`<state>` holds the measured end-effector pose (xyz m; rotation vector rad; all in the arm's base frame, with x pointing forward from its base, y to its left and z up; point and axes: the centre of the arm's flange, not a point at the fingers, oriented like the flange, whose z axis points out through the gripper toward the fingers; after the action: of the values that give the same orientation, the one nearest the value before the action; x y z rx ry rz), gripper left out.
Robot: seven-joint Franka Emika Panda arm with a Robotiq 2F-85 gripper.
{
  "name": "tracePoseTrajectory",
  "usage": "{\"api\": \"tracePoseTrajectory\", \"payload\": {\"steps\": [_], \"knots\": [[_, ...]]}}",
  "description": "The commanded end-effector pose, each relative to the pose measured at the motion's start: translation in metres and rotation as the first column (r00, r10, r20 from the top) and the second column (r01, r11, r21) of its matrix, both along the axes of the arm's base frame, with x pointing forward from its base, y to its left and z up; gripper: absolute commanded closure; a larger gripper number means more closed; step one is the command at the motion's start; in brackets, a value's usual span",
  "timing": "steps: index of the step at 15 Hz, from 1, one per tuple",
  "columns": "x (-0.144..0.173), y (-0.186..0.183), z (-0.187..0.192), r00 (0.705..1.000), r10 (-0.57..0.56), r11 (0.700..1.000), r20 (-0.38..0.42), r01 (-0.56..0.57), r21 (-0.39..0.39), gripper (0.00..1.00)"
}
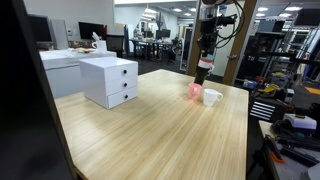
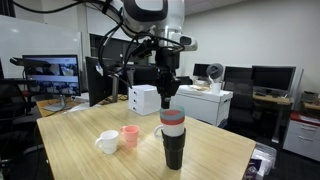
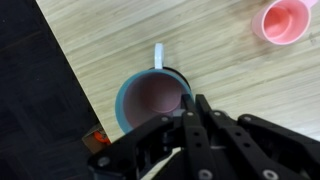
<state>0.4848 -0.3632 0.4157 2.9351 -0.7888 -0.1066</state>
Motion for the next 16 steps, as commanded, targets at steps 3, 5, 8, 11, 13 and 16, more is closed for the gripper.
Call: {"api": "tracePoseTrajectory", "payload": {"steps": [3,5,8,11,13,16], "knots": [[0.009,-0.004,-0.001,0.997,0.031,0.999,0.064,-0.031,0.009,0.68],[0.01,-0.005,-0.002,0.997,0.033,0.999,0.072,-0.034,0.005,0.55],[0.008,-0.009,-0.005,0.997,0.022,1.0,0.072,-0.022,-0.001,0.32],[0.004,-0.013,-0.01,0.998,0.006,1.0,0.066,-0.006,0.0,0.08],[0.004,-0.015,-0.012,0.998,0.001,1.0,0.064,-0.001,0.0,0.01],[0.005,-0.016,-0.016,0.998,-0.002,1.0,0.059,0.002,-0.001,0.12]]}}
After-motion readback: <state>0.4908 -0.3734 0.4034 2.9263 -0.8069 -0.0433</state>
